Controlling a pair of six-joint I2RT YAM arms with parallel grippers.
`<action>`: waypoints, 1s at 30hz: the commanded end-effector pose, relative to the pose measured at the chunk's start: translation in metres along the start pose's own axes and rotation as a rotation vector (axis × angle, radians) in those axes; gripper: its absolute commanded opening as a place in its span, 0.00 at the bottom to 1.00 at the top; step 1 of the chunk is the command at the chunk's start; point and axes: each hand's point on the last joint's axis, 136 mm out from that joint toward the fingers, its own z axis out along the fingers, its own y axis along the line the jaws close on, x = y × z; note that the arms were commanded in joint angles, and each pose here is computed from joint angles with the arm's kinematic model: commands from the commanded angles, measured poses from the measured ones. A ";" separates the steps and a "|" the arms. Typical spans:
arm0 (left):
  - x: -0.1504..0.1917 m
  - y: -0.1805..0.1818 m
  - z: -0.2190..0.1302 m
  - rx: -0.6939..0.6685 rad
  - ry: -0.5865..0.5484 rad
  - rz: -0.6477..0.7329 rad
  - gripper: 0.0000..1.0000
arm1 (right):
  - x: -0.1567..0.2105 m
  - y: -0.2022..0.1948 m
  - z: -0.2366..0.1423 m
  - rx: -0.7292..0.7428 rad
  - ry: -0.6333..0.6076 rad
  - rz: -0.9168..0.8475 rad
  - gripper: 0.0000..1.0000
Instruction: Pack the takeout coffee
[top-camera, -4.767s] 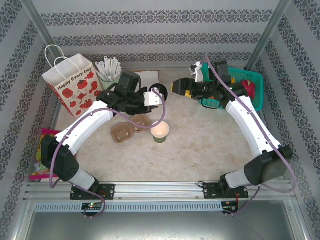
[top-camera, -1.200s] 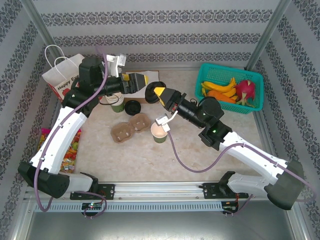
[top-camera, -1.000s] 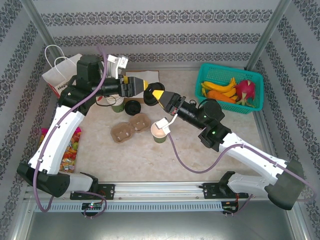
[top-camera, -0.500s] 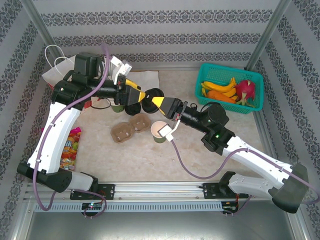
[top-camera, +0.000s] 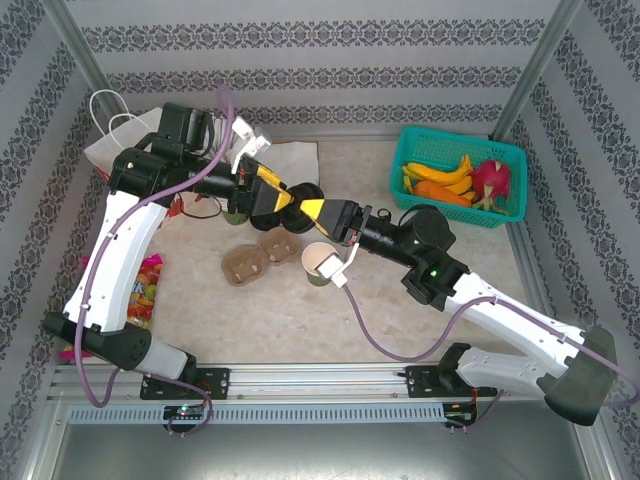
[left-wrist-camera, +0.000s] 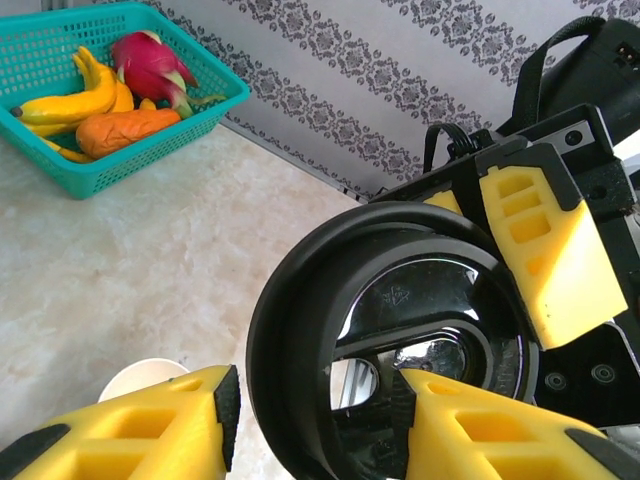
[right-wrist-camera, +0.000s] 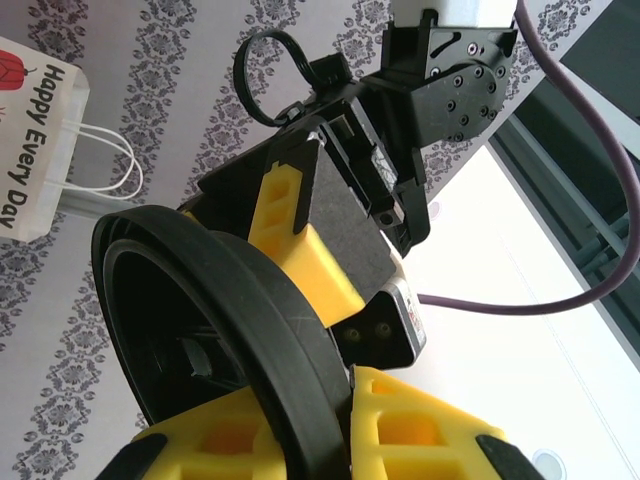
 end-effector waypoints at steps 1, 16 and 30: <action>0.003 -0.008 -0.002 0.052 0.015 0.028 0.46 | -0.005 -0.015 0.005 0.040 -0.039 0.014 0.00; 0.011 -0.012 0.001 0.097 0.051 0.044 0.39 | -0.008 -0.017 0.011 0.054 -0.055 0.005 0.00; 0.023 -0.012 0.002 0.089 0.088 0.055 0.10 | -0.012 -0.021 0.016 0.069 -0.068 -0.002 0.00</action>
